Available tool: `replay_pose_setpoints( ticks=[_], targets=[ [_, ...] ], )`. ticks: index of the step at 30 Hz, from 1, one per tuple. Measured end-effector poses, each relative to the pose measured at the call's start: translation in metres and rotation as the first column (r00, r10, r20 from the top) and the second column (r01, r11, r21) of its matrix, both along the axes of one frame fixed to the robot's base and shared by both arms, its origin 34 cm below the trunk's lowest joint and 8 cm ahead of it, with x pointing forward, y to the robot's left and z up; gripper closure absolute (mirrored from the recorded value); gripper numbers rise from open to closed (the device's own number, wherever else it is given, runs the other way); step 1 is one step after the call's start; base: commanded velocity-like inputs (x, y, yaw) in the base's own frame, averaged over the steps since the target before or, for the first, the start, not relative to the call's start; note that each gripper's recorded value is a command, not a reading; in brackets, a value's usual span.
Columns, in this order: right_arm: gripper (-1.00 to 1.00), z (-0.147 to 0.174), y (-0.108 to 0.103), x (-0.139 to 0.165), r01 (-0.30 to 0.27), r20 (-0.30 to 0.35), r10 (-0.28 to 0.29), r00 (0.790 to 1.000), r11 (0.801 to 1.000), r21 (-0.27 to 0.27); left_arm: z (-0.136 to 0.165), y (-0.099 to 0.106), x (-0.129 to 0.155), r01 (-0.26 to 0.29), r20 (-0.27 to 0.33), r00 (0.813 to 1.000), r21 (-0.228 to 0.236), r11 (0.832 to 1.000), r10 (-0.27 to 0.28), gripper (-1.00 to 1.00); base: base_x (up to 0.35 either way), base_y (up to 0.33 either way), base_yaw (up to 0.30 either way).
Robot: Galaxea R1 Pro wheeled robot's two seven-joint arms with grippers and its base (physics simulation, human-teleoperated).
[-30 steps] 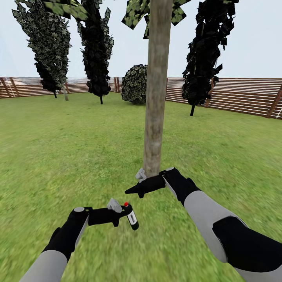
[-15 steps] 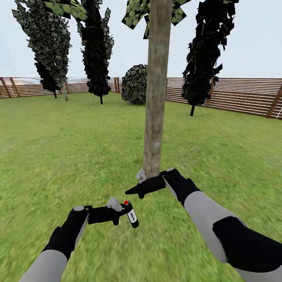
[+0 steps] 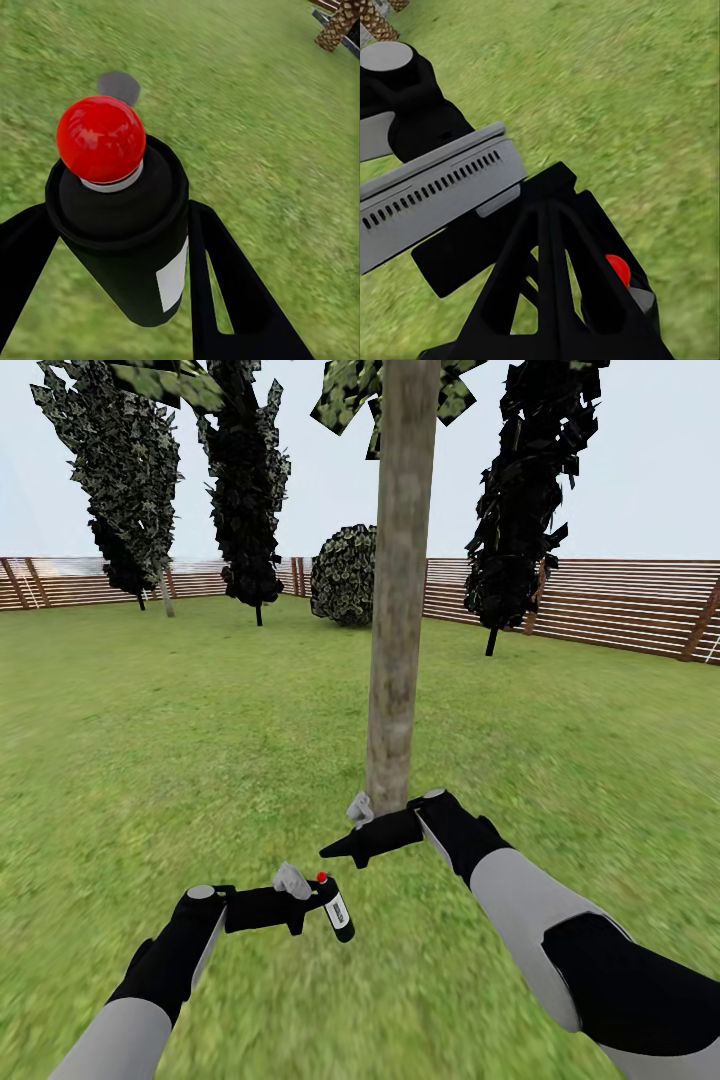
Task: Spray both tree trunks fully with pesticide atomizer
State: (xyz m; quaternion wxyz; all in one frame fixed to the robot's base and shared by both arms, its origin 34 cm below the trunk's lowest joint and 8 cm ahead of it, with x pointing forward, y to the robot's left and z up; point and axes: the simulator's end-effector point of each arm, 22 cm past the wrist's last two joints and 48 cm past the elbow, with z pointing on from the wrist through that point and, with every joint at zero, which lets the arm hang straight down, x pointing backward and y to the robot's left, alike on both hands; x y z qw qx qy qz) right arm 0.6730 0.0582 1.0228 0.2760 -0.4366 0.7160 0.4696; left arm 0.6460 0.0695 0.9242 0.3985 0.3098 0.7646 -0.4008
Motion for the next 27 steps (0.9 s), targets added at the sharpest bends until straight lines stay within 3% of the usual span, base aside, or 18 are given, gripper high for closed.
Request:
replay_pose_setpoints(
  ticks=[6, 13, 27],
  targets=[
    [1.0, 0.0, -0.001, 0.001, 0.002, 0.001, -0.002, 1.0, 1.0, -0.001, 0.0, 0.0, 0.0, 0.0, 0.0, 1.0, 0.0, 1.0, 0.0, 1.0, 0.0, 0.0, 0.0],
    [1.0, -0.006, -0.004, 0.014, 0.058, 0.03, -0.057, 0.998, 0.998, -0.03, 0.0, 0.0, 0.0, 0.0, 0.001, 1.0, 0.0, 1.0, 0.0, 1.0, 0.0, 0.0, 0.0],
    [1.0, -0.007, -0.003, 0.016, 0.065, 0.032, -0.064, 0.997, 0.997, -0.034, 0.0, 0.0, 0.0, 0.0, 0.001, 1.0, 0.0, 1.0, 0.0, 1.0, 0.0, 0.0, 0.0]
  ],
)
